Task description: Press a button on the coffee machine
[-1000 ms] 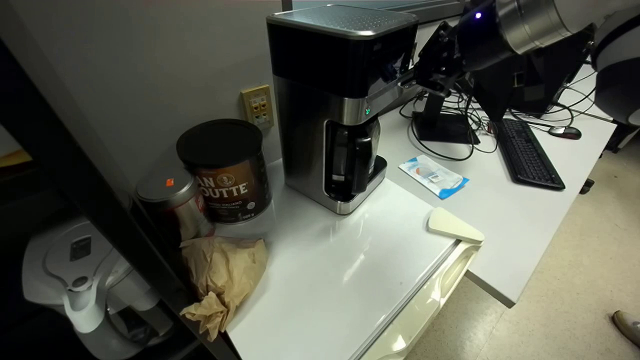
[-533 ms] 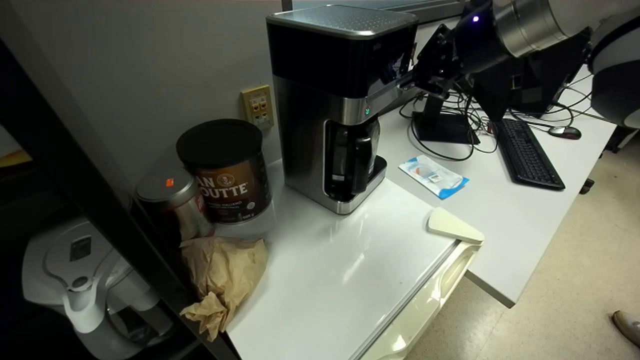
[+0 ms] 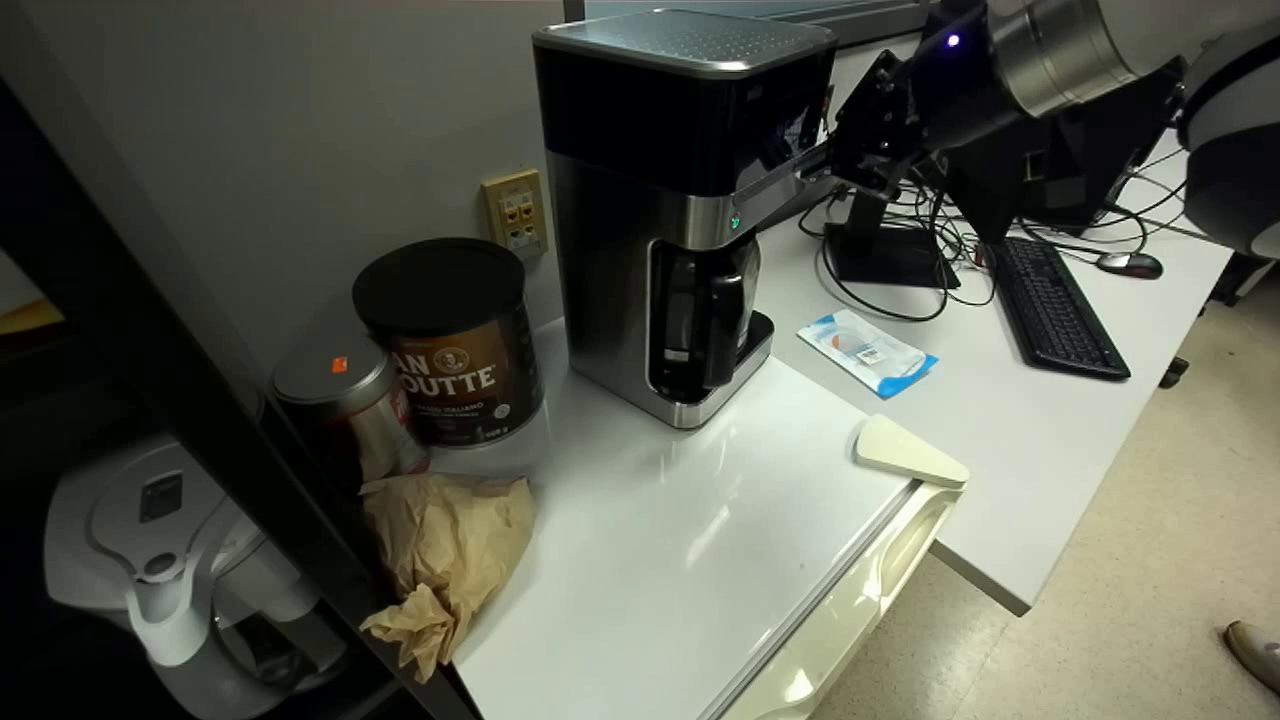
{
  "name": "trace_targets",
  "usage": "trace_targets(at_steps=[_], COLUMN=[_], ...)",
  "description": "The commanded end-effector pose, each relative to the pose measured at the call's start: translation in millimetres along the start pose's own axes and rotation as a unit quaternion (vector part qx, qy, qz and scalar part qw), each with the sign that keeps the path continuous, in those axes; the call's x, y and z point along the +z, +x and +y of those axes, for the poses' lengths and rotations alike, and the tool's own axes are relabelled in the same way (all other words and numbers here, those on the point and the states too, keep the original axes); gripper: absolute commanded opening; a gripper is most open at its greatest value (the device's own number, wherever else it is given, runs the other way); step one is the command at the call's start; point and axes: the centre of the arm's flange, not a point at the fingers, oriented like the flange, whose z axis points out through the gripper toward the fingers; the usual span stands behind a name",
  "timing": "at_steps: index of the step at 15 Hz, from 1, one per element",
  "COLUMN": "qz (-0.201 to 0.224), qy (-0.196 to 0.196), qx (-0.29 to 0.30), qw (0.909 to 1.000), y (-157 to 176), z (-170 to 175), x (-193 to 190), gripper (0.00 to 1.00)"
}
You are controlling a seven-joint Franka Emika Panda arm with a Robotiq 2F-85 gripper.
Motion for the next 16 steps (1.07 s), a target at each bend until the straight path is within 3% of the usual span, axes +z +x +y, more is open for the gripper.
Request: trace_targets(at_steps=[1, 16], qz=[0.006, -0.009], qy=[0.006, 0.001], qx=[-0.007, -0.071], qw=[0.9999, 0.9974], y=[-11, -26], z=[-11, -43], x=[-24, -83], gripper=[0.0, 0.0])
